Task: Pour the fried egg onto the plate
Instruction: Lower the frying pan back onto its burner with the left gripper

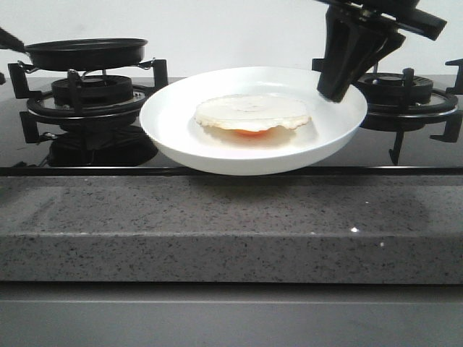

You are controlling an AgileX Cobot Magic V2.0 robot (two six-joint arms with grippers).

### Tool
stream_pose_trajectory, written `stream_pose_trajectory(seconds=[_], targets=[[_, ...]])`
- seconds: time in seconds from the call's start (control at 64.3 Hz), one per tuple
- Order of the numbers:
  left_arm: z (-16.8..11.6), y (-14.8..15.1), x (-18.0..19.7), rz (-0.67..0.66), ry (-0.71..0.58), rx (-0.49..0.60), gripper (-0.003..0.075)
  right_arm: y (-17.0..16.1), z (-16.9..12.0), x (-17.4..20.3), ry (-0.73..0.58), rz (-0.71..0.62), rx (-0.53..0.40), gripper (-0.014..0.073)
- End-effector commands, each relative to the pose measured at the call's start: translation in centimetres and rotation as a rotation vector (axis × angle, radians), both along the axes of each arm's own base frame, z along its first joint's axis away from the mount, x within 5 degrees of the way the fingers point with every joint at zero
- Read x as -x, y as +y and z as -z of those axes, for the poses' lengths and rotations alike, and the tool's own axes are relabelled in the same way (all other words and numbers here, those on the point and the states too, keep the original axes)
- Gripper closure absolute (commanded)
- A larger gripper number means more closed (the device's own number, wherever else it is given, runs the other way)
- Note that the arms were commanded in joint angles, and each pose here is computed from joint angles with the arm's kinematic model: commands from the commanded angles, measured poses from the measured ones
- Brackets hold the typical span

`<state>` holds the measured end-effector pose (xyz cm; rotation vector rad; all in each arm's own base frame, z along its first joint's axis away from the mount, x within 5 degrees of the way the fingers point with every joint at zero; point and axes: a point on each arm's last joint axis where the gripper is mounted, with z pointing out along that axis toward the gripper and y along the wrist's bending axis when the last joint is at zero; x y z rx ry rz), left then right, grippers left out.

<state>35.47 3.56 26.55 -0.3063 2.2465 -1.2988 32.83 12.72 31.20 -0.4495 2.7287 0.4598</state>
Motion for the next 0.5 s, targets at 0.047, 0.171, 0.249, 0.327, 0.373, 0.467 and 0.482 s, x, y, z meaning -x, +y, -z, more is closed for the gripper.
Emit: stream_pose_trajectory(seconds=[0.047,0.171,0.249,0.327,0.373,0.467,0.482], targets=[[-3.4,-0.5,0.7,0.026,-0.090,0.048,0.0644,-0.1,-2.6,0.7,-0.086,0.001,-0.041,0.0654],[-3.9,-0.7,1.2,0.026,-0.103,0.043,0.0738,-0.1,-2.6,0.7,-0.086,0.001,-0.041,0.0654],[-4.2,-0.9,1.6,0.029,-0.111,0.038,0.0740,-0.1,-2.6,0.7,-0.086,0.001,-0.041,0.0654],[-4.7,-1.1,2.1,0.034,-0.129,0.030,0.0740,-0.1,-2.6,0.7,-0.086,0.001,-0.041,0.0654],[-5.0,-1.3,2.6,0.040,-0.141,0.017,0.0740,-0.1,-2.6,0.7,-0.086,0.001,-0.041,0.0654],[-5.7,-1.9,3.4,0.061,-0.174,-0.064,0.0740,-0.1,-2.6,0.7,-0.086,0.001,-0.041,0.0654],[-5.9,-2.1,3.6,0.066,-0.179,-0.086,0.0740,-0.1,-2.6,0.7,-0.086,0.001,-0.041,0.0654]])
